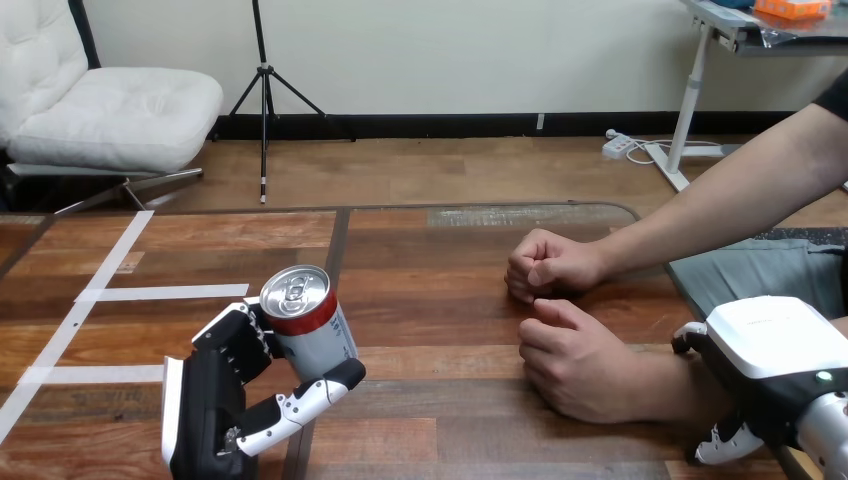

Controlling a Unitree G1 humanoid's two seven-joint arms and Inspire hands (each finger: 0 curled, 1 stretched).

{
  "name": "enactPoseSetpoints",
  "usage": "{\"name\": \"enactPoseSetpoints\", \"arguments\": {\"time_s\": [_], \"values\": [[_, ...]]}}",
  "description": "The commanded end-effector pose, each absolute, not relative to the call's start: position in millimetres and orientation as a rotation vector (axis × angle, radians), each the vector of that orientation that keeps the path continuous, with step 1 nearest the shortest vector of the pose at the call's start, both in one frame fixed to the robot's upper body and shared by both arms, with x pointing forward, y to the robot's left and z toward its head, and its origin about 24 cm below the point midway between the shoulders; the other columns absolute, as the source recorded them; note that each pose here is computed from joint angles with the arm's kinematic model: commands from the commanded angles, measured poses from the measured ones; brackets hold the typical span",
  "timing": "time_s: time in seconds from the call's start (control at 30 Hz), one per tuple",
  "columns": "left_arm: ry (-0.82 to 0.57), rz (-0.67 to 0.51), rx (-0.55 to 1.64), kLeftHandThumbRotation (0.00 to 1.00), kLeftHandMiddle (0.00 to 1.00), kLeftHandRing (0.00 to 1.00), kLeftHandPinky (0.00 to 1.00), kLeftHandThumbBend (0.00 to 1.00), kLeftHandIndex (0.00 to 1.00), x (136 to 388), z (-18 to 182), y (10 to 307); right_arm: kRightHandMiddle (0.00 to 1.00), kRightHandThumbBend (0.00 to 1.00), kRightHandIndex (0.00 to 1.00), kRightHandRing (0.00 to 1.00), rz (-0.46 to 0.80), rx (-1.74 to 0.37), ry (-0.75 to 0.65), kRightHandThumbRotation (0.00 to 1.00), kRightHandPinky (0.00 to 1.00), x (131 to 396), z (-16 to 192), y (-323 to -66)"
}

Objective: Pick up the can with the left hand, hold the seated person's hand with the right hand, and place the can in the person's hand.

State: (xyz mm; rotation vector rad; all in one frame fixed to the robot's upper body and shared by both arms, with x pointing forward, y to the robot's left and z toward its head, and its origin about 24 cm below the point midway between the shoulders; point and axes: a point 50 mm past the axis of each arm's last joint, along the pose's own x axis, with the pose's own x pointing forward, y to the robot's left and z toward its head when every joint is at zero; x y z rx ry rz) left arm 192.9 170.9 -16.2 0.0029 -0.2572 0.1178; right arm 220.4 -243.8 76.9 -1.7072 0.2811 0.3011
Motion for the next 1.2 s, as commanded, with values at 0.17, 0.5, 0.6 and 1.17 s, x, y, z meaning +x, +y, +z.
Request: {"name": "enactPoseSetpoints", "arguments": {"time_s": [0.17,0.5,0.6,1.17], "values": [[-0.386,0.109,0.004,0.0,0.49,0.44,0.43,0.74,0.51,207,7,173,0.81,0.78,0.78,0.83,0.263,-1.718,0.207,0.19,0.83,238,88,-248],[-0.385,0.107,0.003,0.0,0.49,0.44,0.42,0.74,0.51,206,7,172,0.79,0.8,0.77,0.81,0.266,-1.697,0.211,0.16,0.79,243,78,-249],[-0.385,0.108,0.004,0.0,0.48,0.44,0.42,0.74,0.51,206,7,172,0.79,0.81,0.77,0.81,0.265,-1.689,0.209,0.16,0.78,245,75,-249],[-0.388,0.108,-0.003,0.0,0.48,0.43,0.42,0.73,0.5,206,7,174,0.79,0.83,0.76,0.8,0.274,-1.659,0.182,0.14,0.76,250,59,-247]]}}
